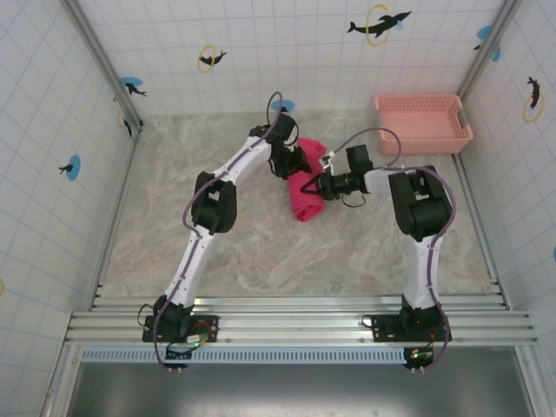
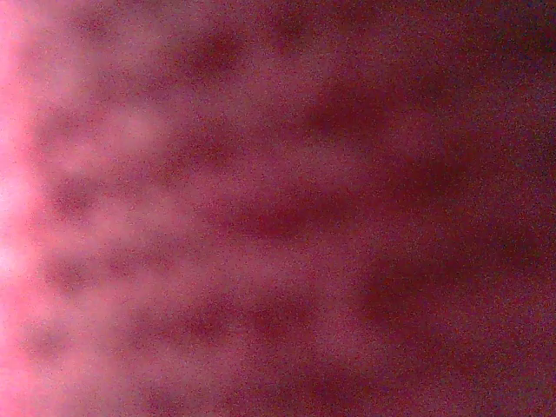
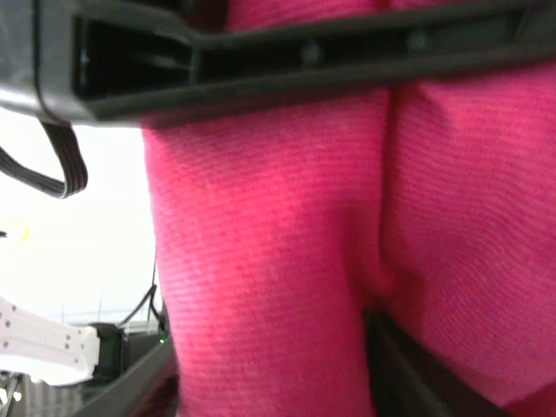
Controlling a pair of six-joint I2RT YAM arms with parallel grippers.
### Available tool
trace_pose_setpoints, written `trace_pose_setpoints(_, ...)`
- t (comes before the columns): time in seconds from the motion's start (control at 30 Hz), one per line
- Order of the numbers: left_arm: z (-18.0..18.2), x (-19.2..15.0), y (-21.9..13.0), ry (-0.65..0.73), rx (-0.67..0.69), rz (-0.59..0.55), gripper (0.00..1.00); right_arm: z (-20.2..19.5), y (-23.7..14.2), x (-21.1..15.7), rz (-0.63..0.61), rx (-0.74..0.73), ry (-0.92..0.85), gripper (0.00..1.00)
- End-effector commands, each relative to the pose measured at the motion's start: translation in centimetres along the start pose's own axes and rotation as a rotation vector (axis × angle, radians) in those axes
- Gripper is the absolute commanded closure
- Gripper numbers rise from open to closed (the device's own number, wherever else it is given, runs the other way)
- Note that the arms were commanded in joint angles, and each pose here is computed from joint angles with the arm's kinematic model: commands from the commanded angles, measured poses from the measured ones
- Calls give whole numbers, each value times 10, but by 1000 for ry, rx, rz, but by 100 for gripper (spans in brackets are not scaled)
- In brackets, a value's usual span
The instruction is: Roll up the long pants
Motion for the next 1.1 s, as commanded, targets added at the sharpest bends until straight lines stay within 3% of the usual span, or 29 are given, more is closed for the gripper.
trace_pose_setpoints(0.0,7,-12,36,-45,-50,86,72,-24,-18,-48,133,-133,222,37)
trace_pose_setpoints(0.03,6,-12,36,-52,-69,101,77,-23,-28,-42,116,-142,212,36)
trace_pose_setpoints(0.13,1,-12,33,-50,-135,126,80,-24,-56,-28,59,-157,199,33)
trace_pose_setpoints(0.5,-8,-5,9,-18,-244,134,76,-26,-111,-14,-28,-200,172,28)
trace_pose_setpoints(0.87,-24,-9,-3,2,-327,164,76,-37,-65,8,51,-127,132,27)
trace_pose_setpoints(1.07,-48,-13,-27,30,-417,164,78,-44,-66,22,33,-129,124,27)
Point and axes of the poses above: each hand's point on the last joint's axis, 136 mm out from that joint toward the fingers, its own y axis out along the fingers, its own z axis along the line the jaws close on, x = y × z, the point moved 4 cm from there along -y, back along the fingers, and after that the axes turned 8 degrees about -y, right-handed, at the moved point
